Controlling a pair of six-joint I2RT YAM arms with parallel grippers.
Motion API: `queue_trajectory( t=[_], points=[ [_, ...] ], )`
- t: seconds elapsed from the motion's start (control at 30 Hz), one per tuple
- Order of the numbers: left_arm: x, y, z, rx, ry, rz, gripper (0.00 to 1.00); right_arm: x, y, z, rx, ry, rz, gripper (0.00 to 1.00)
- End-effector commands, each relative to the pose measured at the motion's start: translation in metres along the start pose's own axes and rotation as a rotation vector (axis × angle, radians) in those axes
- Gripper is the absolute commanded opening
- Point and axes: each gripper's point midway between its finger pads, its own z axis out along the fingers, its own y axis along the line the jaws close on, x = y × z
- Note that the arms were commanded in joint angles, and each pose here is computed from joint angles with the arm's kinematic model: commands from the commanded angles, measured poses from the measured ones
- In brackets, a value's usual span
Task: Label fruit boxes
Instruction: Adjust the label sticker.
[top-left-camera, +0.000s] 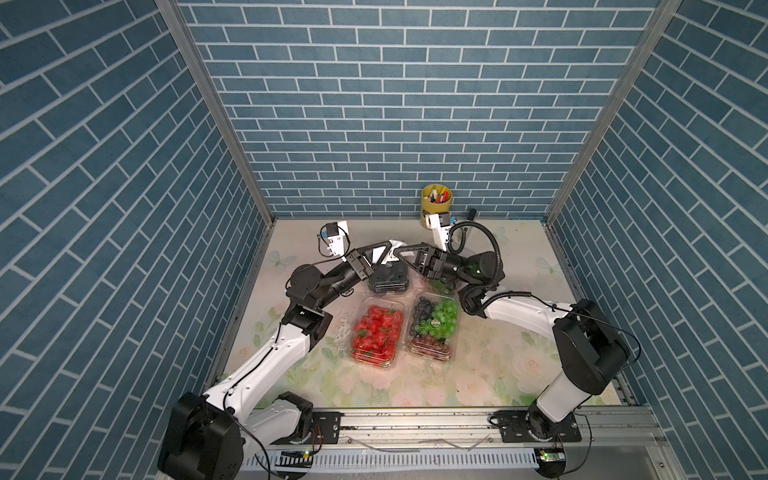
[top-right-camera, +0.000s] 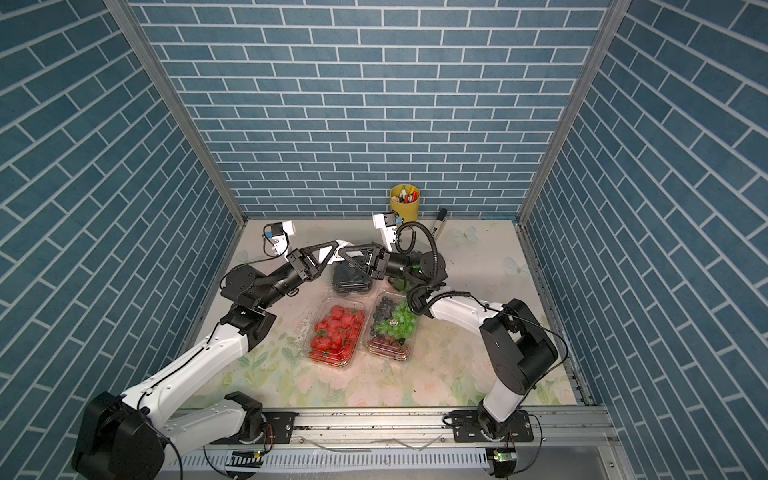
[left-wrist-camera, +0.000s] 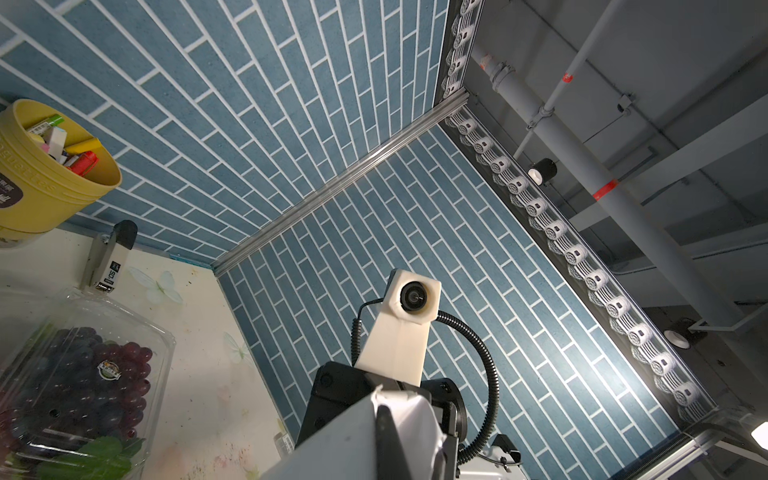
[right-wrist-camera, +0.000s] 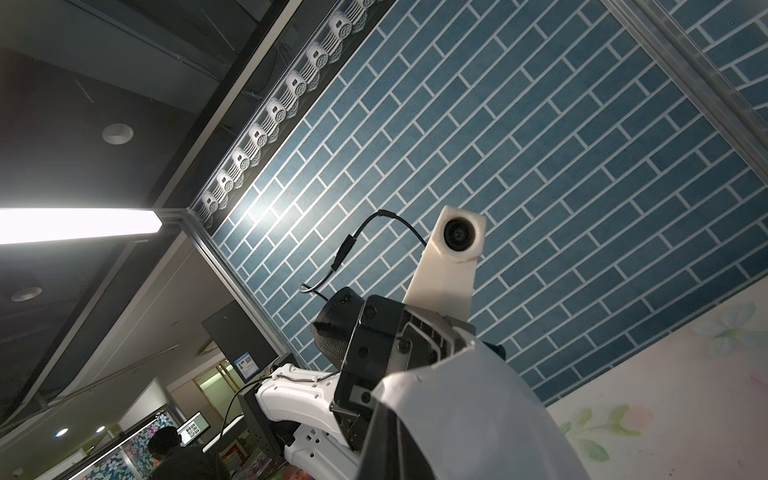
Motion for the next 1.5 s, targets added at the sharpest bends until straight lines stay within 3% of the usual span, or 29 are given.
queue_trajectory(
  t=[0.0,0.33,0.4,0.5,0.63,1.0,1.23,1.47],
  points=[
    [0.0,-0.008,-0.001,0.039,0.003,0.02,0.0,-0.002,0.012,0.007,-0.047,0.01,-0.022,0.0],
    [-0.001,-0.012,-0.002,0.047,0.001,0.027,0.0,0.0,0.014,0.009,-0.054,0.015,-0.025,0.0],
    [-0.001,-0.016,-0.005,0.045,-0.002,0.039,0.09,0.0,0.015,0.006,-0.048,0.011,-0.036,0.0],
    [0.001,-0.008,-0.012,0.011,-0.016,0.036,0.35,-0.003,0.014,0.0,-0.029,-0.011,-0.05,0.0],
    [-0.001,-0.009,-0.018,0.007,-0.046,0.022,0.36,-0.006,0.011,-0.004,-0.011,-0.035,-0.059,0.0],
    [0.002,-0.01,-0.019,0.049,-0.051,-0.022,0.25,-0.013,0.001,-0.011,0.029,-0.088,-0.062,0.0],
    [0.002,-0.005,-0.013,0.036,-0.042,-0.022,0.0,-0.011,0.003,-0.01,0.019,-0.074,-0.058,0.0],
    [-0.001,-0.005,-0.008,0.049,-0.044,-0.021,0.0,-0.005,0.015,-0.001,-0.025,-0.031,-0.065,0.0]
  ],
)
